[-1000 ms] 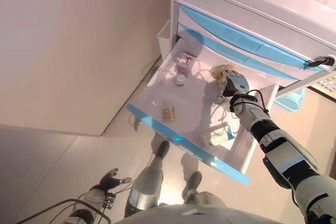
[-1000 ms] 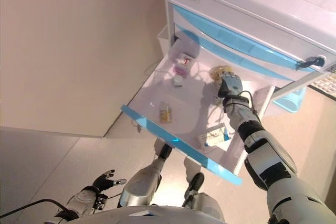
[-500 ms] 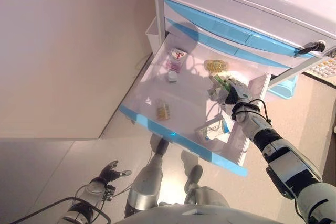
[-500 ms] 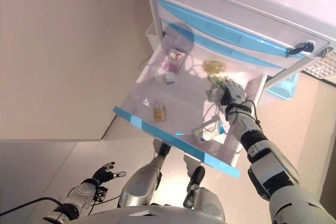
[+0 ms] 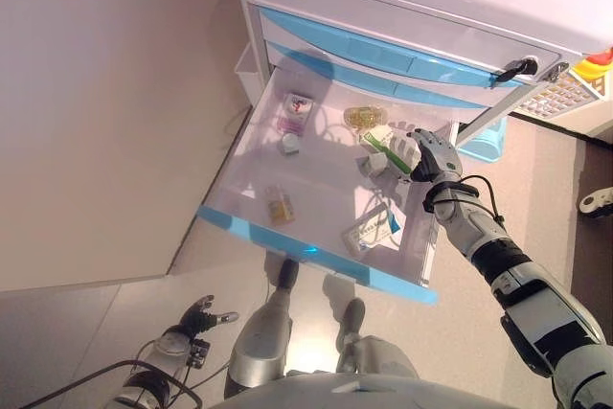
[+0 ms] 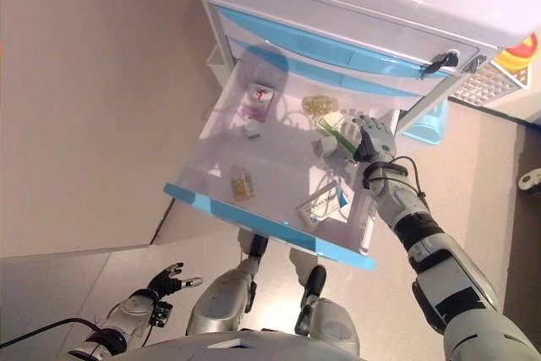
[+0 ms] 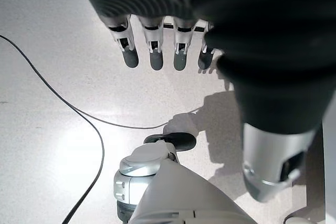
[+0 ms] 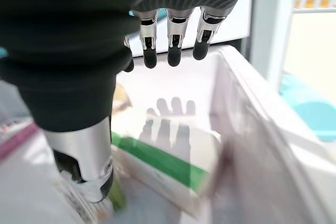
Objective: Open the drawer and pick up the medicine
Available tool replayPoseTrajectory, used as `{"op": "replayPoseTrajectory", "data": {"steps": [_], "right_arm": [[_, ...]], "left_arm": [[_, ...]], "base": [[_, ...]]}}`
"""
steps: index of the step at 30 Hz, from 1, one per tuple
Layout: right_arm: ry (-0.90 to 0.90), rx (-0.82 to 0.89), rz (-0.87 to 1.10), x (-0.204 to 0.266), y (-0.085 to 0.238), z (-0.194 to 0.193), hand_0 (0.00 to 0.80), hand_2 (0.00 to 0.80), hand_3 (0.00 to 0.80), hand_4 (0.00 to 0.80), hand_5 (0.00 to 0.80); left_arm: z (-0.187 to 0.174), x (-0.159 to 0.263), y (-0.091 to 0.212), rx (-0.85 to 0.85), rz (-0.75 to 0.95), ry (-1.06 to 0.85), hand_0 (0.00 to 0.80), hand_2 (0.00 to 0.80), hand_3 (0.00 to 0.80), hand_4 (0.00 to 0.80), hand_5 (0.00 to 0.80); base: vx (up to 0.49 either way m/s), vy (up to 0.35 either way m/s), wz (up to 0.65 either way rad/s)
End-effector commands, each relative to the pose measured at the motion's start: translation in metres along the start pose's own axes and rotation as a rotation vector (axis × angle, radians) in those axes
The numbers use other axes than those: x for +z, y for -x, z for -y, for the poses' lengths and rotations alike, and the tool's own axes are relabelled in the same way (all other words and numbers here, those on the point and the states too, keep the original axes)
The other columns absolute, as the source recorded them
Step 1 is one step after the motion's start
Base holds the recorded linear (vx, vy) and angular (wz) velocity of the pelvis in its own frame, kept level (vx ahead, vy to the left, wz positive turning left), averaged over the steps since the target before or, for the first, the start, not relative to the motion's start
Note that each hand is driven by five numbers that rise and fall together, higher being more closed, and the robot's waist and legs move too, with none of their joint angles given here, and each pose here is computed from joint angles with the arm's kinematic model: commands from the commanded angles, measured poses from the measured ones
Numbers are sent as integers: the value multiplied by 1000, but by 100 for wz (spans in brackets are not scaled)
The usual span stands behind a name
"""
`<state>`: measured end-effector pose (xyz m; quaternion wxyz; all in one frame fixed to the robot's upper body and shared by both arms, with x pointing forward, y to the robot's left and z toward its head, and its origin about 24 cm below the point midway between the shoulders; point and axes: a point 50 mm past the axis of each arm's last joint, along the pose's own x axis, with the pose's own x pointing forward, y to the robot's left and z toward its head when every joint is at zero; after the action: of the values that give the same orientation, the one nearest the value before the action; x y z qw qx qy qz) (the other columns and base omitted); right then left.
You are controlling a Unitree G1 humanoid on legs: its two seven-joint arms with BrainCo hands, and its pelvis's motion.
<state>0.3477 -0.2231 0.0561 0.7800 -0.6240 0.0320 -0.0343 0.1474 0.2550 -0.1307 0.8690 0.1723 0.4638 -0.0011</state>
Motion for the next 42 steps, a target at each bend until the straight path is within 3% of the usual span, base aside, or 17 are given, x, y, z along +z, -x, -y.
{"op": "replayPoseTrajectory", "data": {"steps": [1, 19, 26, 42], "right_arm": [[114, -24, 38, -4, -7, 17, 0, 0, 0, 0, 0], [156, -83, -18, -5, -23, 33, 0, 0, 0, 0, 0], [243, 24, -59, -14, -25, 28, 0, 0, 0, 0, 0], [315, 87, -65, -17, -22, 16, 0, 0, 0, 0, 0]], "left_arm": [[-1, -12, 2, -3, -52, -26, 0, 0, 0, 0, 0], [3, -9, 1, -28, -36, -35, 0, 0, 0, 0, 0], [0, -6, 1, -26, -24, -36, 0, 0, 0, 0, 0], [-3, -1, 1, -14, -6, -36, 0, 0, 0, 0, 0]], "base": [[-16, -14, 4], [4, 14, 7], [22, 11, 9], [2, -5, 4]]}}
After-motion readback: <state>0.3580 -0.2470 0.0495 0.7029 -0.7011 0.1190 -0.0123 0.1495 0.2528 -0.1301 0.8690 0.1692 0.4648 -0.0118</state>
